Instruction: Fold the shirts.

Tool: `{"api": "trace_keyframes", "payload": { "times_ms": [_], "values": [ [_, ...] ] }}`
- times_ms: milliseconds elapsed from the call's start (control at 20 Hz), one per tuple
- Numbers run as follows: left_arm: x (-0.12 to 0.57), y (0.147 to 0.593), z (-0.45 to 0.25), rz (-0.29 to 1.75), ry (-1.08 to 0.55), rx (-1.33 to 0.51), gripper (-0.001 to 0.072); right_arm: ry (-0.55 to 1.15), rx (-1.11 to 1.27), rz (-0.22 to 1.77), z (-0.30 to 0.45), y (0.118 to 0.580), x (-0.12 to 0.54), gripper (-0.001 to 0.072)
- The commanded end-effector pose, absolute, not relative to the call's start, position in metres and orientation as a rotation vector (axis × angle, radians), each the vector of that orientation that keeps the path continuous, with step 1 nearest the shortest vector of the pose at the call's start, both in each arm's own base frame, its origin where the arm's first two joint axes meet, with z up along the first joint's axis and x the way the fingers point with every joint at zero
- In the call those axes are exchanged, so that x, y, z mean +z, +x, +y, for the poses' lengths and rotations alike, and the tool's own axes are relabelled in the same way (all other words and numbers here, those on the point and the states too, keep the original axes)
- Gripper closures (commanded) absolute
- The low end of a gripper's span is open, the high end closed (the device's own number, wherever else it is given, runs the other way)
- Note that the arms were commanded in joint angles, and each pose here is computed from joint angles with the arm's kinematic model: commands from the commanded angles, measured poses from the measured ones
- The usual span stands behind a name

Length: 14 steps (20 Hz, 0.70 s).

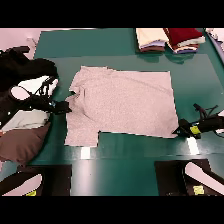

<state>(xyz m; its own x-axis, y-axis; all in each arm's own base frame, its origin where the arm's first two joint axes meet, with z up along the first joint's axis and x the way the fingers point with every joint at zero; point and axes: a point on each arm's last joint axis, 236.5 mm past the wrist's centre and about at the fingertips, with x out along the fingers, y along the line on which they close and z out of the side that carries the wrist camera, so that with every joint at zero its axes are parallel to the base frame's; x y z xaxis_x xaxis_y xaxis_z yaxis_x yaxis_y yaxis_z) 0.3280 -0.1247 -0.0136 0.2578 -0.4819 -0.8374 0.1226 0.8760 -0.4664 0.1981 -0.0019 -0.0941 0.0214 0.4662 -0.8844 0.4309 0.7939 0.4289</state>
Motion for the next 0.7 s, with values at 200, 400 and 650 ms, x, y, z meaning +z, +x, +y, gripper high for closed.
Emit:
{"api": "trace_keyframes", "payload": {
  "times_ms": [200, 400, 650],
  "values": [
    [0.157, 0.349, -0.121, 0.824, -0.268, -0.443, 0.0687, 0.319, 0.219, 1.078, 0.02, 0.303, 0.086, 0.0701],
    [0.383, 0.304, -0.111, 0.247, -0.158, -0.454, 0.0687, 0.117, 0.203, 0.539, 0.022, 0.313, 0.292, 0.0701],
    [0.548, 0.201, -0.097, -0.201, -0.063, -0.436, 0.0688, -0.041, 0.134, 0.156, 0.026, 0.25, 0.448, 0.0701]
  ]
}}
